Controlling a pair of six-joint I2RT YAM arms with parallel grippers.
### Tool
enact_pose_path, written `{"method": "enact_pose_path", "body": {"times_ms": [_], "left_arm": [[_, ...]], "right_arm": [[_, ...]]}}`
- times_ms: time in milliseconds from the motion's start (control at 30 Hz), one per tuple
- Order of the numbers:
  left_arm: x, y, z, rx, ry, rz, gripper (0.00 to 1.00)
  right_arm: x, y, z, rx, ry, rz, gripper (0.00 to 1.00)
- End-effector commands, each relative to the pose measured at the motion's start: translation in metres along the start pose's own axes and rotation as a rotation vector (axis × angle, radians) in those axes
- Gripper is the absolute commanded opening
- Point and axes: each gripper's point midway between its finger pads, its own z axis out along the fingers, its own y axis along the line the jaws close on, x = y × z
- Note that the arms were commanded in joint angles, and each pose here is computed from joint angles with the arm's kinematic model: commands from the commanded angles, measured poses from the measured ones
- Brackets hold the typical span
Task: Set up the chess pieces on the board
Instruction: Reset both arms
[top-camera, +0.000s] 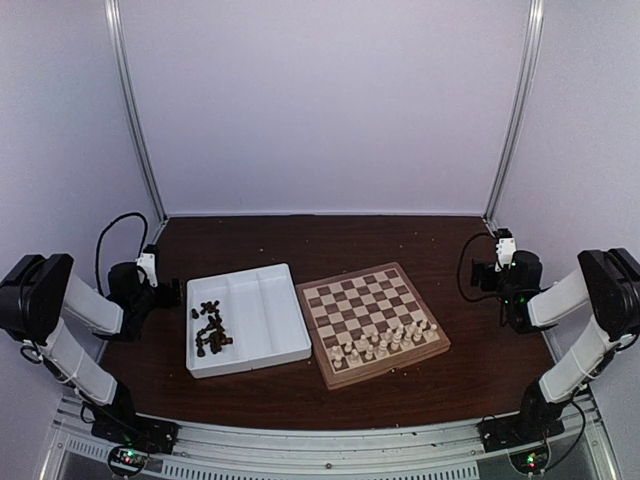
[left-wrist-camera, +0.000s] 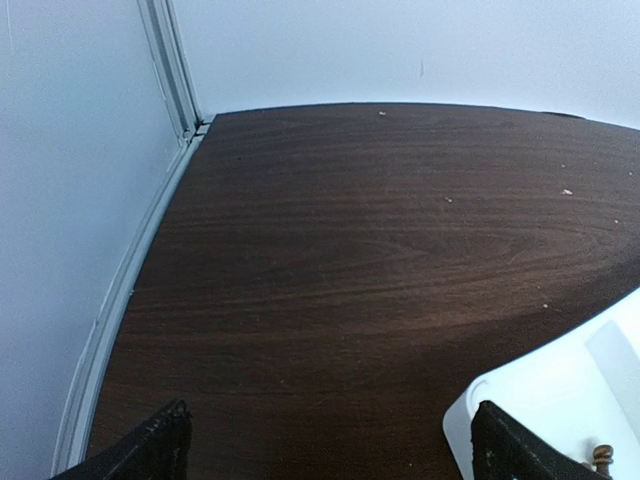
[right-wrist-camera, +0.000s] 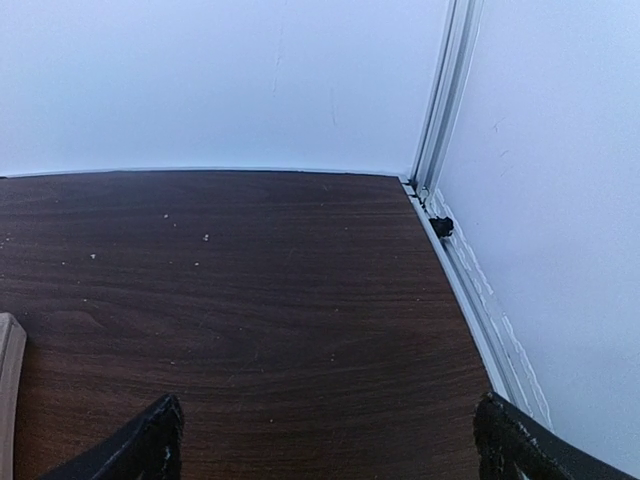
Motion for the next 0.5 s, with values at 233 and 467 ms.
{"method": "enact_pose_path", "body": {"times_ms": [233,467], "left_arm": [[-0.018,-0.018,0.004,0.091,-0.057,0.065,0.98],[-0.018,-0.018,0.004,0.092,-0.057,0.066,0.98]], "right_arm": [[-0.005,0.006,0.002,-0.034,-0.011,-0.007,1.00],[-0.005,0.006,0.002,-0.035,-0.010,-0.008,1.00]]}}
